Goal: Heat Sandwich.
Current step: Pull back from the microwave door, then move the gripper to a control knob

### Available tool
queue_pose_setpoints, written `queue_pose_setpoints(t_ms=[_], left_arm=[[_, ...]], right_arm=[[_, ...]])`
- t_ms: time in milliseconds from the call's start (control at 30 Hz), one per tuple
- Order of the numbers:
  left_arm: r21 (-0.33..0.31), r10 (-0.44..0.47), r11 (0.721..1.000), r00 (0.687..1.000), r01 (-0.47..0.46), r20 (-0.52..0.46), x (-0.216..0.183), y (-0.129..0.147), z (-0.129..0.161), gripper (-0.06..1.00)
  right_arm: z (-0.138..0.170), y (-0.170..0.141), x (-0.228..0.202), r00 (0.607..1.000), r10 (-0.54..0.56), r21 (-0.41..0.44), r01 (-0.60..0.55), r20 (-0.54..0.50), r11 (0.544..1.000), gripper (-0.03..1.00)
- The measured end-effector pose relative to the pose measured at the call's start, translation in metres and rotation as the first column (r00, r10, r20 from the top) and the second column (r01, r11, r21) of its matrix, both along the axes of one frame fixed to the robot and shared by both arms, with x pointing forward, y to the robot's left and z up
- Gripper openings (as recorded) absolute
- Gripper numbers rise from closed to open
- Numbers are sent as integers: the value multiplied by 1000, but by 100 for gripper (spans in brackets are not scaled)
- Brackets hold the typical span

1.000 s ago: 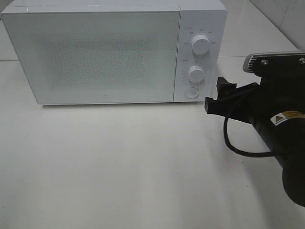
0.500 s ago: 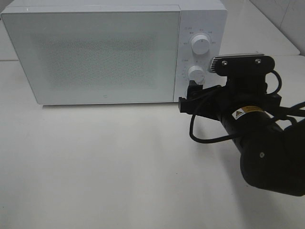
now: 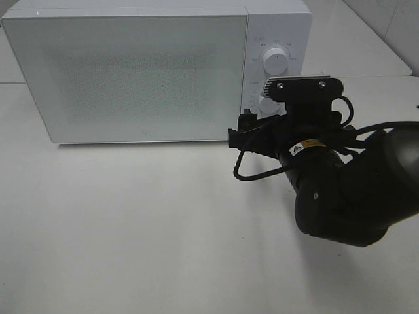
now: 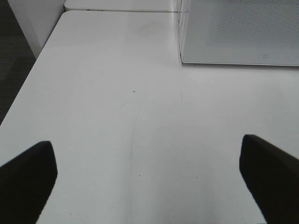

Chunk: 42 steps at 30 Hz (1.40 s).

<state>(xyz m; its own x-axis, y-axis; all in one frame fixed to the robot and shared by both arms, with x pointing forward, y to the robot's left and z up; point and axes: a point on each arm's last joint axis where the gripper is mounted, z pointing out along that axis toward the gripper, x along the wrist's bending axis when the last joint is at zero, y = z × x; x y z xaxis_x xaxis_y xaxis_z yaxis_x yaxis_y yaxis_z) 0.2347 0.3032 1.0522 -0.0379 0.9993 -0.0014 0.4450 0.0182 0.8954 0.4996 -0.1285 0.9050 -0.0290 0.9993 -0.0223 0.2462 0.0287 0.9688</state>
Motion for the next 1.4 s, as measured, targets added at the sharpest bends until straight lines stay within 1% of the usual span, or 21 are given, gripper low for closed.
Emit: queue_pose_setpoints(t_ms=[133,300,500,633,867,1400], left_arm=[[0,0,1000,1000,0,1,0,0,0,99],[0,0,1000,1000,0,1,0,0,0,99],[0,0,1000,1000,0,1,0,0,0,99],[0,0,1000,1000,0,1,0,0,0,99],[0,0,1000,1000,0,1,0,0,0,99],[0,0,1000,1000,0,1,0,0,0,99]], right_arm=[[-5,0,18,999,-37,8,37,8,999,87],[-7,2,25,999,-38,8,38,13,999,87],[-8,4,44,998,-58,24,57,34,998,85],[-14,7,55,998,-53,20,52,32,998,84],[-23,8,62,999,-51,13,51,12,999,83],[-24,7,61,999,-39,0,39,17,999,78]])
